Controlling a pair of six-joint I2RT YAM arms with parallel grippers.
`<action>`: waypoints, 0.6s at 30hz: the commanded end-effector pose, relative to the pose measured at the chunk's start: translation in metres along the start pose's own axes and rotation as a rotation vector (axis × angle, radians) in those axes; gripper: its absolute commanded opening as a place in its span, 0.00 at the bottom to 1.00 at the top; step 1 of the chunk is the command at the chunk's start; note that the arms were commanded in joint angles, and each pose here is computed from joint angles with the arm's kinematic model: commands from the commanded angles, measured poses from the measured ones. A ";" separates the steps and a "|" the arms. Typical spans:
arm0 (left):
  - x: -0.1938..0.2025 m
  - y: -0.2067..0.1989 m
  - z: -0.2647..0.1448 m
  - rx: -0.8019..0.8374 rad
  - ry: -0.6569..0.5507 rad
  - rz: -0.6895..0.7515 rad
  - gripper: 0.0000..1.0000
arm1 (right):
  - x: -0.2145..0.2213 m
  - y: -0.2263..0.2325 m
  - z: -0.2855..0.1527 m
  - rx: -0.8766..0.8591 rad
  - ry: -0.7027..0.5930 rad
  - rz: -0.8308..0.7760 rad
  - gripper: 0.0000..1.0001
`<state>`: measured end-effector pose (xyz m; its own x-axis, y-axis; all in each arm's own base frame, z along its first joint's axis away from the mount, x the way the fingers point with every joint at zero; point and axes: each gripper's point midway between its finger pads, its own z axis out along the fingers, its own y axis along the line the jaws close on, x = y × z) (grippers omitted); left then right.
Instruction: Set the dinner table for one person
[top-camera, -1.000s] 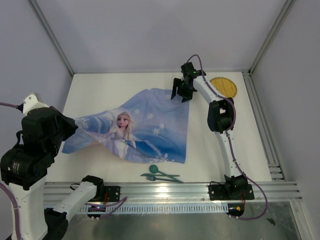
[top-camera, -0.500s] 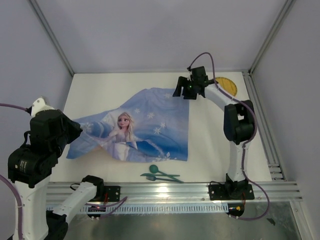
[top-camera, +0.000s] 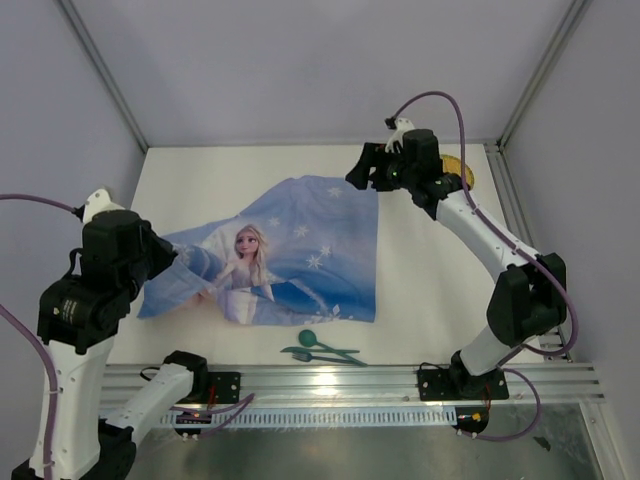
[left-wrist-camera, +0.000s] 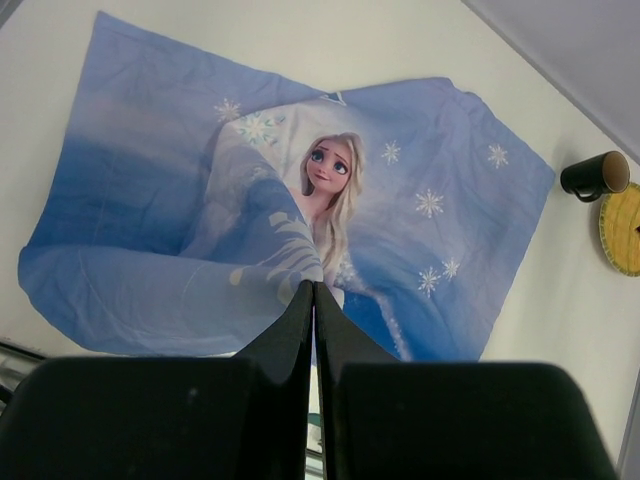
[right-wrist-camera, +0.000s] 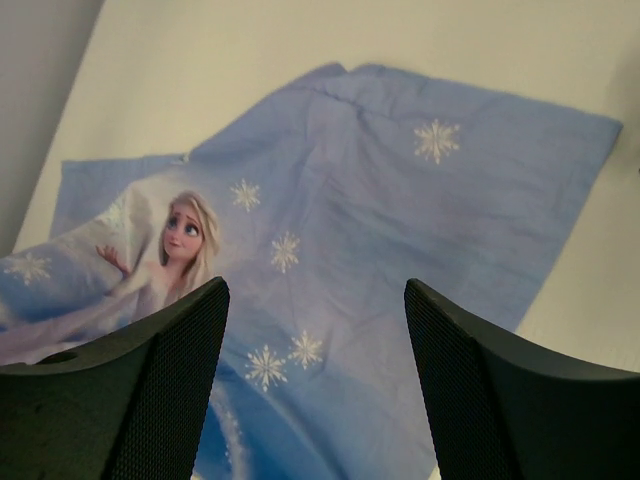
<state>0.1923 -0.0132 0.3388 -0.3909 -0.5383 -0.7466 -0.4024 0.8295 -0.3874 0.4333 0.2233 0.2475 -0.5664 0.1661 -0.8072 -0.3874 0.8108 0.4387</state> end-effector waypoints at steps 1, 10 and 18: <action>-0.011 -0.011 0.004 0.036 -0.039 0.012 0.00 | 0.044 -0.008 -0.010 0.086 0.133 -0.048 0.75; -0.011 -0.012 0.011 0.029 -0.044 0.011 0.00 | 0.132 -0.008 -0.042 0.271 0.479 -0.284 0.75; -0.014 -0.014 0.013 0.028 -0.051 0.020 0.00 | 0.191 -0.002 -0.068 0.374 0.718 -0.211 0.75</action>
<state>0.2052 -0.0158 0.3373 -0.3912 -0.5216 -0.7583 -0.3902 0.8402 -0.3766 0.2954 0.2310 0.1259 -0.8227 -0.3374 -0.4576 -0.4211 0.9024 0.0918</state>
